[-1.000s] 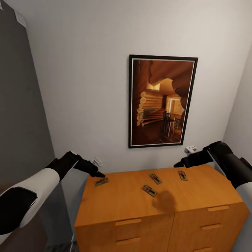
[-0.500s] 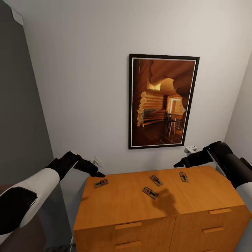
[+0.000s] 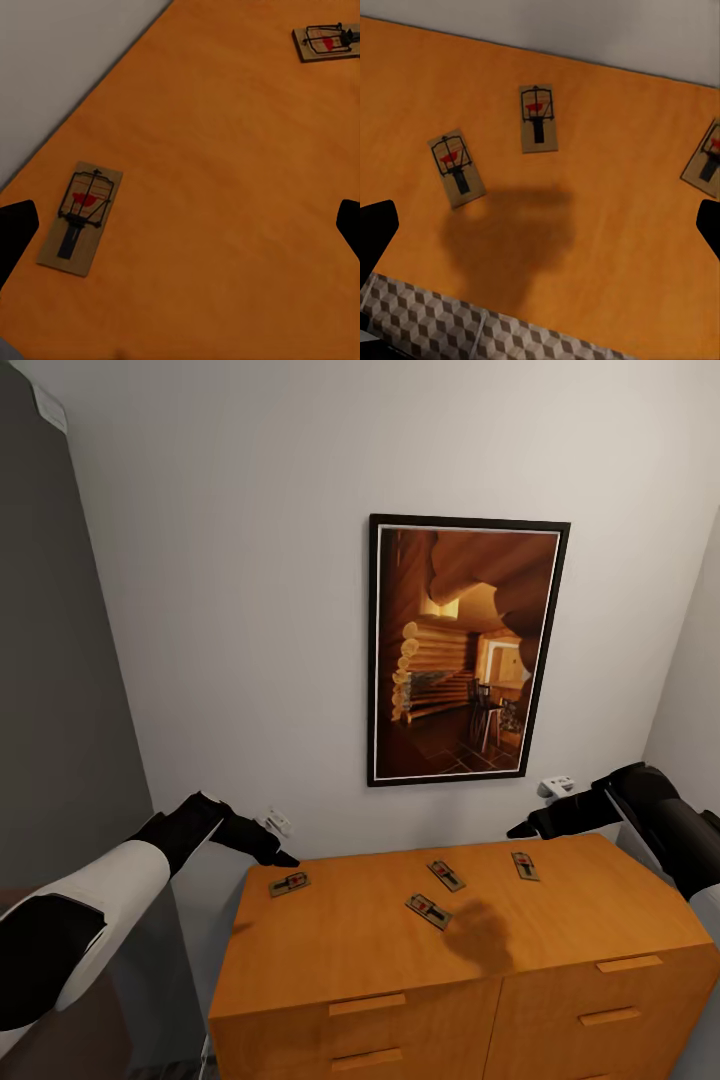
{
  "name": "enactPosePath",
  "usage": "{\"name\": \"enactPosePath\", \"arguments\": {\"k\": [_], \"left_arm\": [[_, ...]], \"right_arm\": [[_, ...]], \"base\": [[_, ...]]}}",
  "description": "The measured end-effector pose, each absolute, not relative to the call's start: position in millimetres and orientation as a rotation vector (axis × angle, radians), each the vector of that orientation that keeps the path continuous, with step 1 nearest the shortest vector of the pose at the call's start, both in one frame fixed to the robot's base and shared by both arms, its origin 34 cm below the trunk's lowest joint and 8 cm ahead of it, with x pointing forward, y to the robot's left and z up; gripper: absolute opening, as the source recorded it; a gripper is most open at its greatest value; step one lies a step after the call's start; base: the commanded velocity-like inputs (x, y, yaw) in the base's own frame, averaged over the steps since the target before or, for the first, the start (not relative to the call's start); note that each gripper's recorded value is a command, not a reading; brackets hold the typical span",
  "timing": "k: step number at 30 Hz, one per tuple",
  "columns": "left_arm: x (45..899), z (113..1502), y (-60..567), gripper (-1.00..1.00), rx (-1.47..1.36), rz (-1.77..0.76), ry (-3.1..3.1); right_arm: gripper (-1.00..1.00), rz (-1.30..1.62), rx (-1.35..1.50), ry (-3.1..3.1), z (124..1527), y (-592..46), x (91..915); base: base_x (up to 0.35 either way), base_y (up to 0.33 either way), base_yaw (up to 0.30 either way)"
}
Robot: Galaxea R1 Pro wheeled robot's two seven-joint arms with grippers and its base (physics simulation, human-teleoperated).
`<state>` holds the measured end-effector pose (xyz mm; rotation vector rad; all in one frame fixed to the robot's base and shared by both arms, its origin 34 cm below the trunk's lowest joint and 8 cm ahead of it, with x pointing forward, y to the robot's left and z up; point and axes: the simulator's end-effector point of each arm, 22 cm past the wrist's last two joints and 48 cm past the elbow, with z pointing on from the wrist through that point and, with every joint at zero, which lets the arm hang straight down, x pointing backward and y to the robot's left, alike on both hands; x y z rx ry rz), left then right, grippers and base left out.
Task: Take the four mousetraps from the cabinet in the bathroom and place them on the bathroom floor. Make sure all four end up on the same floor surface, and ensure that at least two of them are either under or directly next to the same bathroom sink.
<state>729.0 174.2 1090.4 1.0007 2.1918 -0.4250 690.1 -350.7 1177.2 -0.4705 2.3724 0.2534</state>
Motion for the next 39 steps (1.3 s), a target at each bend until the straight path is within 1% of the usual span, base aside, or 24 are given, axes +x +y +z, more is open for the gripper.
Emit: {"name": "enactPosePath", "arguments": {"k": [6,14,21,31,39], "left_arm": [[729,1090,174,1.00,1.002,-0.426,2.192],[729,1090,174,1.00,1.005,-0.424,2.192],[729,1090,174,1.00,1.008,-0.421,2.191],[727,1082,185,1.00,1.059,-0.351,2.216],[727,1081,187,1.00,1.066,-0.343,2.221]], "right_arm": [[1.00,0.243,-0.458,2.377,1179,-362,688],[1.00,0.311,-0.481,2.377,1181,-356,681],[1.00,0.309,-0.474,2.382,1182,-365,677],[1.00,0.297,-0.465,2.387,1183,-374,676],[1.00,0.294,-0.463,2.388,1183,-375,675]], "base": [[0.000,0.000,0.000],[0.000,0.000,0.000],[0.000,0.000,0.000],[0.000,0.000,0.000],[0.000,0.000,0.000]]}}
